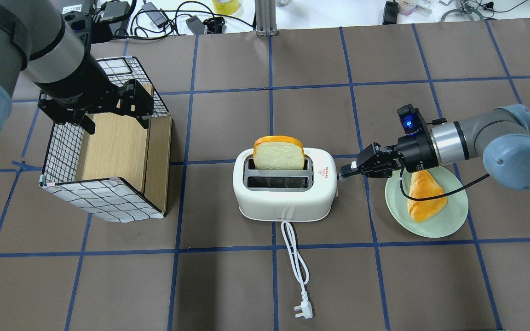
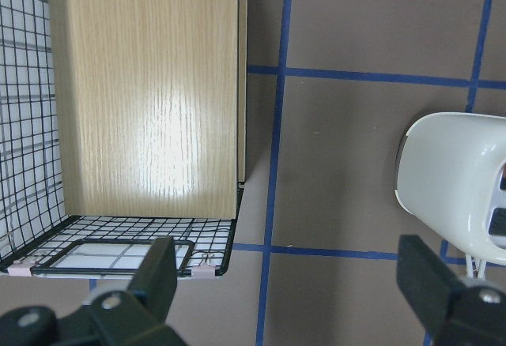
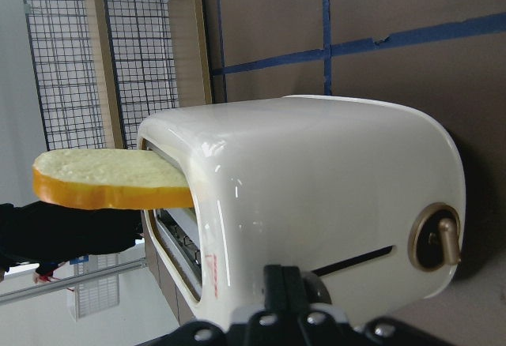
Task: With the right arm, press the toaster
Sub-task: 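Push the toaster lever down with the right gripper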
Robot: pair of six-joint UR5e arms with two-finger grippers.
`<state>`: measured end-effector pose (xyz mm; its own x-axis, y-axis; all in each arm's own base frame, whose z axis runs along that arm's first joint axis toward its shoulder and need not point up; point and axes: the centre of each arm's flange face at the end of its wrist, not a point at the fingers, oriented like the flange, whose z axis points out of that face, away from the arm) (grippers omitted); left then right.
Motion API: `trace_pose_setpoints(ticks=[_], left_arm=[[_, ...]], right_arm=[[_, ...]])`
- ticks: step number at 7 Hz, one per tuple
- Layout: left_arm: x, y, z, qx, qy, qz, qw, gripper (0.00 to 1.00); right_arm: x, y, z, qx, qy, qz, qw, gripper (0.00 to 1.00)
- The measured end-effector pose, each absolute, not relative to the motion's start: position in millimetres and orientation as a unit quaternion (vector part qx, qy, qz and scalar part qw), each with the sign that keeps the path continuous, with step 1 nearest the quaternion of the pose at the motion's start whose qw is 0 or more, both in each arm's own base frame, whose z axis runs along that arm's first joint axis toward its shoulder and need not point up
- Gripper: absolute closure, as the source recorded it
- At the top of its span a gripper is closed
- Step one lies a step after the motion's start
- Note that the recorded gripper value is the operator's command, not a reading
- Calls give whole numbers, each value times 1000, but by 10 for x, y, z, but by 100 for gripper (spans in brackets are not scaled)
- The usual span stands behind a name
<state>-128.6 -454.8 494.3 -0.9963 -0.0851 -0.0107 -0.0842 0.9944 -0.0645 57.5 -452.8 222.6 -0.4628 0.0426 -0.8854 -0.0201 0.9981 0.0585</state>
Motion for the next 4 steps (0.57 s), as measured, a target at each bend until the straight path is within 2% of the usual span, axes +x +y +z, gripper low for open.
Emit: trace_pose_setpoints(ticks=[4], left_arm=[[-1288,-4547,4943,-42,999,-32,7,0]], right_arm=[[555,-4579,2063,1,856,25,516,100]])
